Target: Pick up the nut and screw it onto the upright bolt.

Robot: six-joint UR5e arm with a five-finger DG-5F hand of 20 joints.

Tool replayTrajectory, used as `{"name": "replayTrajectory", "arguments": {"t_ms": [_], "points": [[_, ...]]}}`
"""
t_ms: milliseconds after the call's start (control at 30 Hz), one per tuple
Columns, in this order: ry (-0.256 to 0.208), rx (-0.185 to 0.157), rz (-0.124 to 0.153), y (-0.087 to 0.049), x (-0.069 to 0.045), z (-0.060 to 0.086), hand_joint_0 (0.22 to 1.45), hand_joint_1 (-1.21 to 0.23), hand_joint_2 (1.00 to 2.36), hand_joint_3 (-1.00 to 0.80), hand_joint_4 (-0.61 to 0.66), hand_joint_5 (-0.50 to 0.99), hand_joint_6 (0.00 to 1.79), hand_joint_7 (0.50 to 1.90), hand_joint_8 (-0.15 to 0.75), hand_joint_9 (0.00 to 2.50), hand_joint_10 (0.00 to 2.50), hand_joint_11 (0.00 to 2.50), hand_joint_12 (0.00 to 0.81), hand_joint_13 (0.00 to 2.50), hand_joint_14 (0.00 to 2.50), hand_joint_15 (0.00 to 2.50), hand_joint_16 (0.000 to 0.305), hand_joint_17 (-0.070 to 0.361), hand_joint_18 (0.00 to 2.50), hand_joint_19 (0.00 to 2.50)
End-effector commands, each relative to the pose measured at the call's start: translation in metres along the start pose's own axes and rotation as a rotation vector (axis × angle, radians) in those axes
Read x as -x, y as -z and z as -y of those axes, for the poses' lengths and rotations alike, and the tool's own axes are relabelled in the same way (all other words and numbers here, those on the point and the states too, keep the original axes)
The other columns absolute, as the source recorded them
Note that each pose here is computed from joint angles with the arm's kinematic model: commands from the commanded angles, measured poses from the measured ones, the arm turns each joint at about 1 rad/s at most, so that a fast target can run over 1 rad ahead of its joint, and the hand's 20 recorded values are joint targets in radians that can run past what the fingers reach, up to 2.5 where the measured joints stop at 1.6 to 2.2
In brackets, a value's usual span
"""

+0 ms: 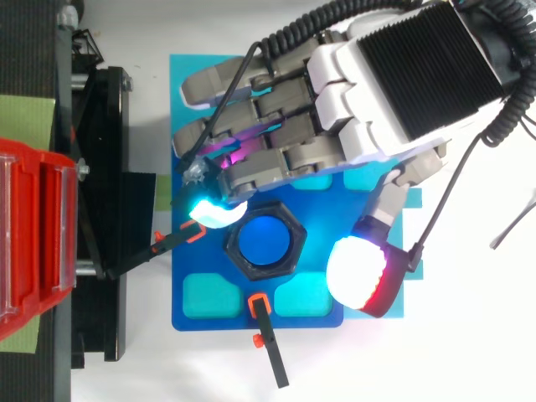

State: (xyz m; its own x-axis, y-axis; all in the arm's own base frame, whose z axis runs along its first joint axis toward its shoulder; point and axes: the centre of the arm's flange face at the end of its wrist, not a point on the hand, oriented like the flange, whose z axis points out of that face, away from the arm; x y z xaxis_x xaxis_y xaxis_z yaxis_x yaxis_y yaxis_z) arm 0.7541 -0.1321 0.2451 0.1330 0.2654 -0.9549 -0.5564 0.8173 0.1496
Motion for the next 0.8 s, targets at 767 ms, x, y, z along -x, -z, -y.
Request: {"name": "replayTrajectory", "arguments": {"t_ms": [767], "points": [[0.025,0.021,0.023,0.001,0.012,0.008,0.49,-0.12,1.00,-0.50,0.25,-0.06,0.50,1.01,0.222,0.79,0.00,0.00,0.228,0.57,0.00,0.00,0.025,0.056,0.25,0.00]]}}
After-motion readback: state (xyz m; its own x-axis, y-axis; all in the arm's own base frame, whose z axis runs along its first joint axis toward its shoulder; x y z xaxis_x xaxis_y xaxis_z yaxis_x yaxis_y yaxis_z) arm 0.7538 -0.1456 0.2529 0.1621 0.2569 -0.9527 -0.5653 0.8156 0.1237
